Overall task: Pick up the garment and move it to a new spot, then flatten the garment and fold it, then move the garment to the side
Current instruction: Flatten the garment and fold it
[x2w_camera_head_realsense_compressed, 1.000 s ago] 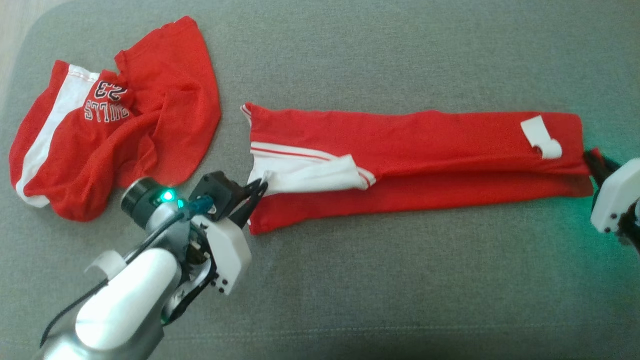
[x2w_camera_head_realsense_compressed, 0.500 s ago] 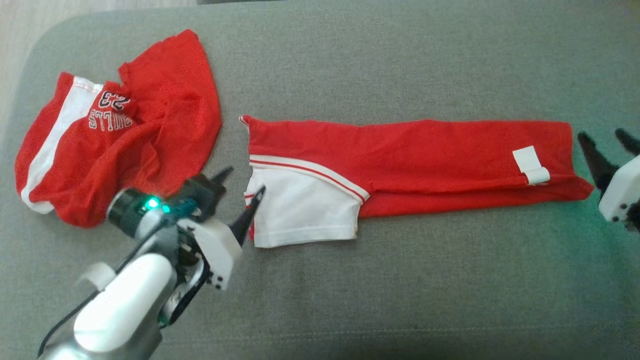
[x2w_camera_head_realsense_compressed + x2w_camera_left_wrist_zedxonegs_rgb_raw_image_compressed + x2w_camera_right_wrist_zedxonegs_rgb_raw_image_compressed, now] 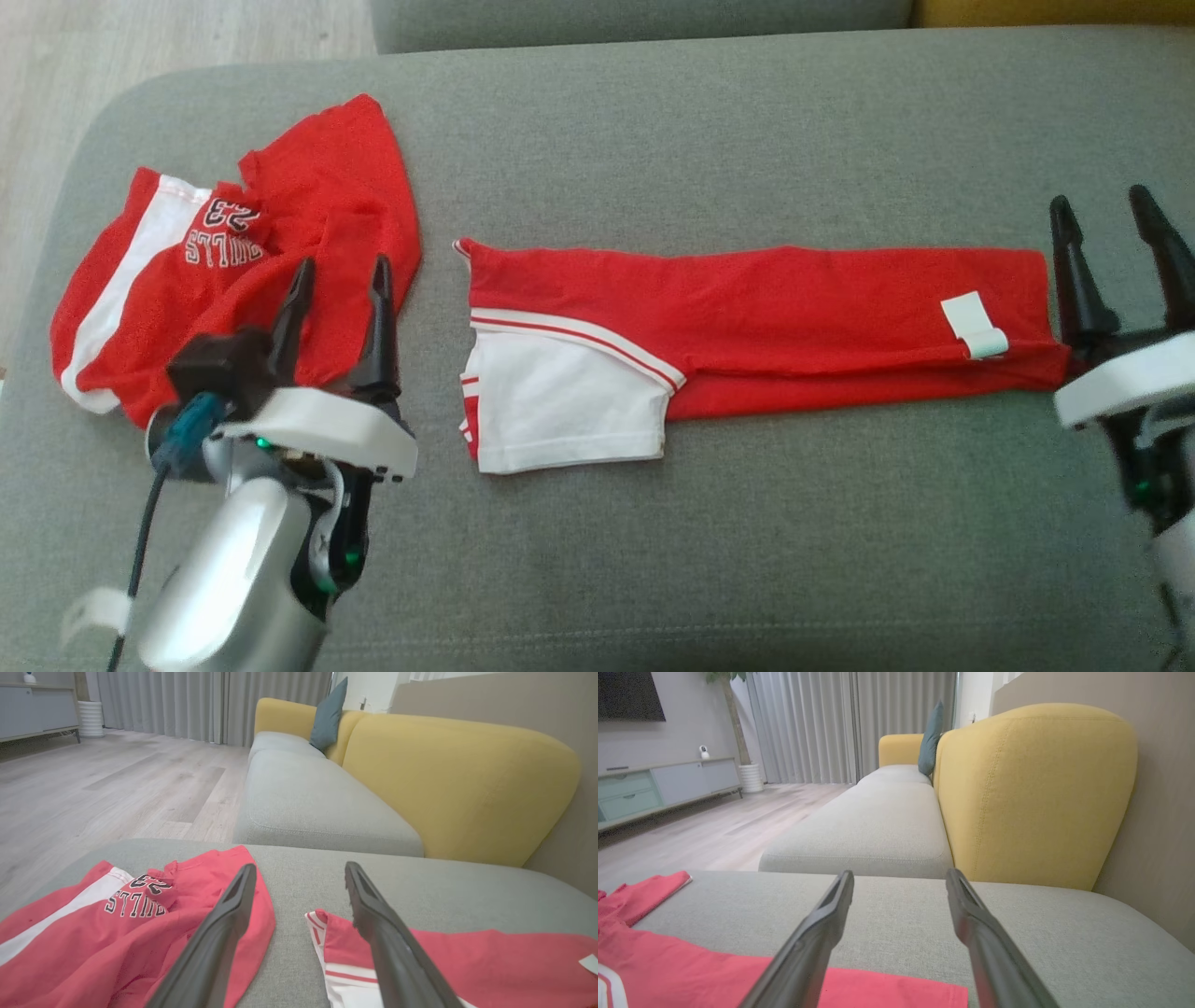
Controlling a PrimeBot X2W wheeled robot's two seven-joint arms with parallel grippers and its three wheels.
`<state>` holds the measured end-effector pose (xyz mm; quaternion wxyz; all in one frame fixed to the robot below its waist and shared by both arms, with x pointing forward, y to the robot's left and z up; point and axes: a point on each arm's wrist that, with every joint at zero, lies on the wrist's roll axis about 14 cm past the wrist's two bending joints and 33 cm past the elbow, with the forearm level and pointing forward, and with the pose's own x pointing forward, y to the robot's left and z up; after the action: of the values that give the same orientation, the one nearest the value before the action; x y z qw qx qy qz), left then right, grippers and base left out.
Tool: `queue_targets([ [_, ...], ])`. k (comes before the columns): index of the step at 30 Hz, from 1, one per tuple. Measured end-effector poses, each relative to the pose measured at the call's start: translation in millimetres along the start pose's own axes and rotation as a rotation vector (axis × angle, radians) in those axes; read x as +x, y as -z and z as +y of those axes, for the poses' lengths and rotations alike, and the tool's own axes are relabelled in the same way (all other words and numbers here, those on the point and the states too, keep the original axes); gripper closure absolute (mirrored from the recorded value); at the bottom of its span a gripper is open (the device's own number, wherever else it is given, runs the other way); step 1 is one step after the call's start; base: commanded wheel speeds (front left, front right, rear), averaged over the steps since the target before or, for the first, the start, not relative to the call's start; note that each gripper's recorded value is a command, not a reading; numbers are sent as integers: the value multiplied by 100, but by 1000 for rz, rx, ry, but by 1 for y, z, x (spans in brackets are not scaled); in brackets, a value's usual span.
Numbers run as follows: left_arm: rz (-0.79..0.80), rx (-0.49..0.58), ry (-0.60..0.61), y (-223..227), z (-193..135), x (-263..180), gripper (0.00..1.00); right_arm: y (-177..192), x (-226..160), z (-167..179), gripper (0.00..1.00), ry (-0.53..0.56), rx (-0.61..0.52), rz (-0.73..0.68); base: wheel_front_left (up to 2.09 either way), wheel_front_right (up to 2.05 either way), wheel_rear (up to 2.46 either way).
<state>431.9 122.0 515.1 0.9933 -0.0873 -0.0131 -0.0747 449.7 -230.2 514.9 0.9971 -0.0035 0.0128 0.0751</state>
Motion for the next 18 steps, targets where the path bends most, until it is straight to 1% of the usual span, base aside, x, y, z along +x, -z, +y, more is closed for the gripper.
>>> queue_targets([
  [2, -33, -30, -24, -9, 1, -3, 0, -3, -3, 6, 0, 7, 15, -42, 0, 0, 0],
  [4, -97, -34, -23, -26, -1, -6, 0, -1, -8, 19, 0, -3, 17, -57, 0, 0, 0],
  [6, -130, -31, -23, -33, -3, -11, 0, 4, -15, 30, 0, -8, 25, -63, 0, 0, 0],
  [9, -116, -50, -41, -24, -2, -24, 0, 13, -26, 37, 0, 3, 36, -53, 0, 0, 0],
  [12, -89, -58, -55, -12, 1, -34, 0, 19, -32, 37, 0, 31, 54, -49, 0, 0, 0],
  [18, -94, -49, -42, -11, 4, -34, 0, 22, -32, 38, 0, 59, 74, -49, 0, 0, 0],
])
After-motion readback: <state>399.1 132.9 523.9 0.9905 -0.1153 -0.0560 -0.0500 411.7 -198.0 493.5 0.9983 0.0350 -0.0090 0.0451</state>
